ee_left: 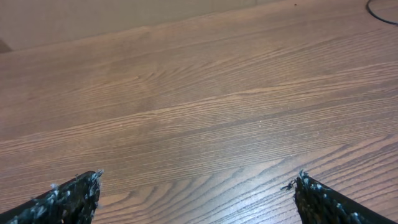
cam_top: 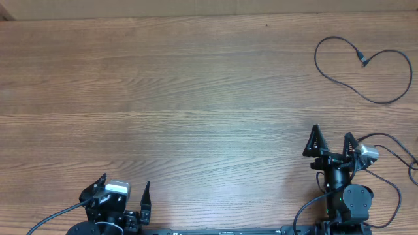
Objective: Untangle cables
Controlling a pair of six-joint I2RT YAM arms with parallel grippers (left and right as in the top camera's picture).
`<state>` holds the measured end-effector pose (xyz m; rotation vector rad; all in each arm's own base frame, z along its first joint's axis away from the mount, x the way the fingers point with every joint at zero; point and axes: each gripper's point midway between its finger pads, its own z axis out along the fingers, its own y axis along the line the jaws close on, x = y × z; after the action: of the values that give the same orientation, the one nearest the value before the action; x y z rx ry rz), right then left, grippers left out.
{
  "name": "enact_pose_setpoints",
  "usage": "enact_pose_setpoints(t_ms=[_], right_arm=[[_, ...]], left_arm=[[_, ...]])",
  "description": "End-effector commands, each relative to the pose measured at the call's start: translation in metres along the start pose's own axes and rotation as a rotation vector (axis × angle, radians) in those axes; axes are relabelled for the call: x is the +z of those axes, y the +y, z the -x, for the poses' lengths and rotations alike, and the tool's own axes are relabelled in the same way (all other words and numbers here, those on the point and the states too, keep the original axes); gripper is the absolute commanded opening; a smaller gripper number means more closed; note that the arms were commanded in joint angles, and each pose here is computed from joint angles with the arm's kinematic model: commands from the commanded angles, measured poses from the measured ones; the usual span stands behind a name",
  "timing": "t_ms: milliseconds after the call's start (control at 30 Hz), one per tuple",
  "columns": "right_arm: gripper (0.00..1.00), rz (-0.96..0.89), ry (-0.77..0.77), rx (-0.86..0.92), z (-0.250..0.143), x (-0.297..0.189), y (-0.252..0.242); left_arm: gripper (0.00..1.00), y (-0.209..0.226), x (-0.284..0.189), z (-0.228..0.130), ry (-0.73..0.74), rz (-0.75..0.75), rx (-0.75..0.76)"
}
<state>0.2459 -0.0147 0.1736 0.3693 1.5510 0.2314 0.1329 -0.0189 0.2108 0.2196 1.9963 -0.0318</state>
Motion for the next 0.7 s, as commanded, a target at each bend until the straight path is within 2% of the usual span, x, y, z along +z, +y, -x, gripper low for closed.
enact_pose_setpoints(t_ms=[0,100,300,500,667], right_arm=[[1.0,-0.005,-0.005,-0.007,-0.0013,0.0001,-0.0023],[1.0,-0.014,-0.009,-0.026,-0.0003,0.0001,-0.0038],[1.0,-0.027,-0.01,-0.336,0.0009,0.0001,-0.0067],[1.0,-0.03,-0.009,-0.364,0.0009,0.0001,-0.0073],[1.0,-0.037,-0.008,-0.478,0.0013,0.0,-0.0083]], left_arm=[[1.0,-0.0018,-0.0012,0.0013,-0.009,-0.011,-0.017],[0.99,-0.0018,-0.0012,0.0013,-0.009,-0.011,-0.017],[1.0,-0.0018,-0.0012,0.0013,-0.009,-0.011,-0.017],[1.0,-0.0018,-0.0012,0.0013,-0.009,-0.011,-0.017],[1.0,-0.0018,-0.0012,0.0013,-0.009,-0.011,-0.017]])
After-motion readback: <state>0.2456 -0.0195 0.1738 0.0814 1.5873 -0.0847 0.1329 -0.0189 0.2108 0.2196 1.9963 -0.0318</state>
